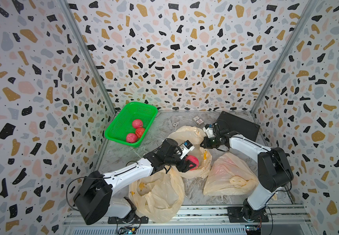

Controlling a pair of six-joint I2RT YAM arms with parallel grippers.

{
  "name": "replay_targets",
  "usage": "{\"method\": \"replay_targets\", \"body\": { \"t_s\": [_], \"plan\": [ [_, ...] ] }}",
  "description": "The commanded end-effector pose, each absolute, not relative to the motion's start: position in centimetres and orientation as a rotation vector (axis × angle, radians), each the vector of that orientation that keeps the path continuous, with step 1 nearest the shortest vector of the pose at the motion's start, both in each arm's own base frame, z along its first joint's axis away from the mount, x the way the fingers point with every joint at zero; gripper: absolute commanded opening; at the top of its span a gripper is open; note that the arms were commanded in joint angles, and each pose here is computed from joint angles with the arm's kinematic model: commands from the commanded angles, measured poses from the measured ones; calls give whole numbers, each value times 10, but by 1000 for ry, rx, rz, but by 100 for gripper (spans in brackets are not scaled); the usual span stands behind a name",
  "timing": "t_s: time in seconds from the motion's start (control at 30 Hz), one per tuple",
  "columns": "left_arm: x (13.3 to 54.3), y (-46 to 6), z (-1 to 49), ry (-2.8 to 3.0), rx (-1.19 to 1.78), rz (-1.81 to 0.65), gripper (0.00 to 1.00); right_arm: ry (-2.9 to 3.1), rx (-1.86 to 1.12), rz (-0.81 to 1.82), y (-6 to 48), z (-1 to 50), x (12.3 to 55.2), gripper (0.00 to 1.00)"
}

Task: Untie the knot of a plastic bag & take out the apple
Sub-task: Pick up the apple from the plastic bag, then place the apple in the basket.

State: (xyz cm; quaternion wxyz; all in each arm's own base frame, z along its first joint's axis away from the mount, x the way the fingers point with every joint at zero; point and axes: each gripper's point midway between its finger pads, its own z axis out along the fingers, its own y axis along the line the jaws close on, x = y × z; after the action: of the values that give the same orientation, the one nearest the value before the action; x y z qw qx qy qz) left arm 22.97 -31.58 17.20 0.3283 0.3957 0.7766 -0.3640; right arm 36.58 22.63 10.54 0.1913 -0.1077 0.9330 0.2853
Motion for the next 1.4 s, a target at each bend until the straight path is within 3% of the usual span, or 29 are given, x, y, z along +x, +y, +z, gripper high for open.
{"method": "replay_targets", "body": {
  "t_s": [0.0, 0.23, 0.47, 0.53, 0.67, 0.7, 0.73, 0.77, 0.97, 1.13, 1.37],
  "plan": [
    [256, -297, 212, 1980, 844, -931, 65, 2565, -272, 715, 222, 126, 389, 0],
    [320, -230, 286, 1998, 470, -804, 68, 2417, -215, 568, 218, 151, 444, 0],
    [369, -155, 305, 2072, 214, -653, 68, 2347, -197, 515, 222, 155, 486, 0],
    [384, -135, 297, 2102, 140, -615, 68, 2348, -202, 507, 222, 149, 490, 11],
    [416, -88, 277, 2158, -9, -475, 68, 2314, -227, 565, 227, 150, 491, 51],
    [423, -77, 274, 2158, -43, -454, 68, 2293, -246, 592, 231, 155, 489, 63],
    [432, -66, 271, 2153, -84, -431, 68, 2282, -257, 615, 233, 161, 487, 90],
    [440, -55, 267, 2151, -124, -405, 68, 2275, -269, 637, 236, 167, 484, 99],
    [480, -2, 240, 2152, -259, -257, 69, 2256, -330, 750, 243, 211, 458, 99],
    [498, 42, 205, 2208, -384, -170, 72, 2339, -354, 812, 241, 218, 423, 99],
    [511, 83, 173, 2235, -461, -39, 86, 2432, -393, 708, 215, 219, 380, 99]
  ]
}}
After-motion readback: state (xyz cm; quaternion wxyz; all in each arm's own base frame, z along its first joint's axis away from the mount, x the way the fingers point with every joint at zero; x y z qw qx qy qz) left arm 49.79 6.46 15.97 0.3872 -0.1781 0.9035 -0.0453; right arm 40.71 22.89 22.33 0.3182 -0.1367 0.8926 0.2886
